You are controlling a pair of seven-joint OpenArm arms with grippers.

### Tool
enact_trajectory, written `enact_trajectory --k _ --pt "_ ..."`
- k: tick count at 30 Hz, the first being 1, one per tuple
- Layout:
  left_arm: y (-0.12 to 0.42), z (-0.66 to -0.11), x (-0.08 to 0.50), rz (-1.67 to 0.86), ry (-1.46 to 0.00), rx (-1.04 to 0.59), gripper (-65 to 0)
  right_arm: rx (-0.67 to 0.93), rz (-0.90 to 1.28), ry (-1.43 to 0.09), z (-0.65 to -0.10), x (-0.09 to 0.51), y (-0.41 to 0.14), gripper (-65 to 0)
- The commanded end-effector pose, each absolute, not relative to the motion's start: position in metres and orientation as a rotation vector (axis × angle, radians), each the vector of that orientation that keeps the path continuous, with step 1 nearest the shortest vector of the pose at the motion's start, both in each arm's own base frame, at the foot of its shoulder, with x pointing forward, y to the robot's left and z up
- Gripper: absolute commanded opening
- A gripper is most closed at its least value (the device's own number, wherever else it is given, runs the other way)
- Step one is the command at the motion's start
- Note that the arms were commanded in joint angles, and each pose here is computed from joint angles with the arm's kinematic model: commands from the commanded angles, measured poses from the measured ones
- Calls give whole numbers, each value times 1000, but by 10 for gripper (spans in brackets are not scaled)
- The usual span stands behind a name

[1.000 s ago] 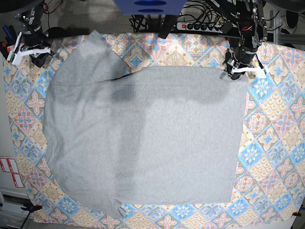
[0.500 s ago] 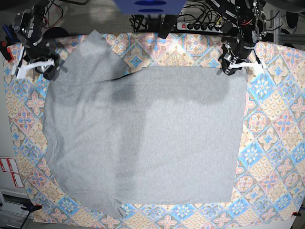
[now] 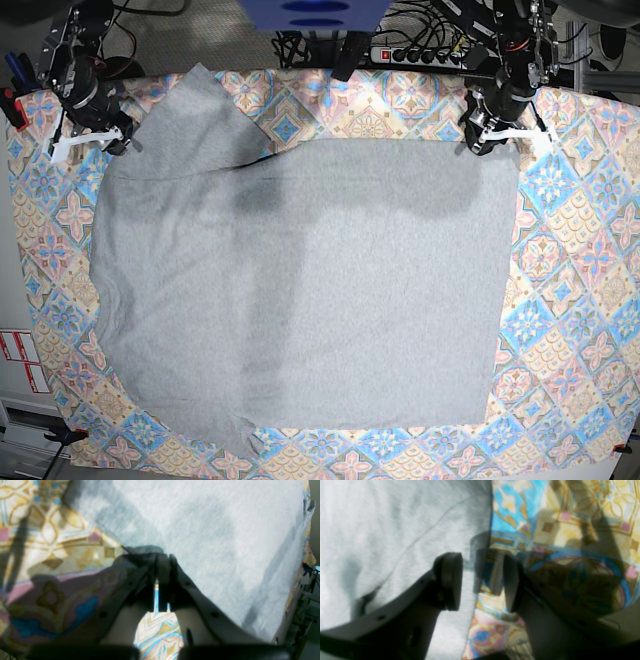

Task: Fold the T-shirt properly
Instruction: 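Lower both grippers onto the shirt's hem corners and grasp them, then lift the hem corners with both grippers and pull them taut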

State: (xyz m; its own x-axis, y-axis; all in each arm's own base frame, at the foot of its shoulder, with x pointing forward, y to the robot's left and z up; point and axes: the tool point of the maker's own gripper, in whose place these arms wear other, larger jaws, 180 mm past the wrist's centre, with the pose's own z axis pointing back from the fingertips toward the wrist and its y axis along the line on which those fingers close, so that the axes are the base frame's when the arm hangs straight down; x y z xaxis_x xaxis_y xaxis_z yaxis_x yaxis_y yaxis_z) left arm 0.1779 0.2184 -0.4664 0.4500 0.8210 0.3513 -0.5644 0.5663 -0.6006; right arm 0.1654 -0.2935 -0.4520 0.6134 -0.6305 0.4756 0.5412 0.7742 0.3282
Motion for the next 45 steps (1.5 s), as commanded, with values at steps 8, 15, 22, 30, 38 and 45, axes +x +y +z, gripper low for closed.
enact_trajectory --k 8,15,22,30,38,45 --pt "224 -470 169 894 -662 -414 -479 153 -673 -640 -446 171 -300 -383" --pt "227 -487 164 932 -622 -403 -337 155 -673 -635 -447 171 -299 -384" --pt "219 -481 137 931 -583 -414 -337 157 -670 -636 -445 170 -298 -385" --pt "240 -493 133 992 -584 -367 -336 172 -682 -636 -447 171 -292 -385" --pt "234 -504 169 1016 -560 -428 -336 173 -683 -636 -447 170 -291 -385" --pt "222 -506 175 997 -508 -478 -561 171 -684 -635 -447 170 -292 -385"
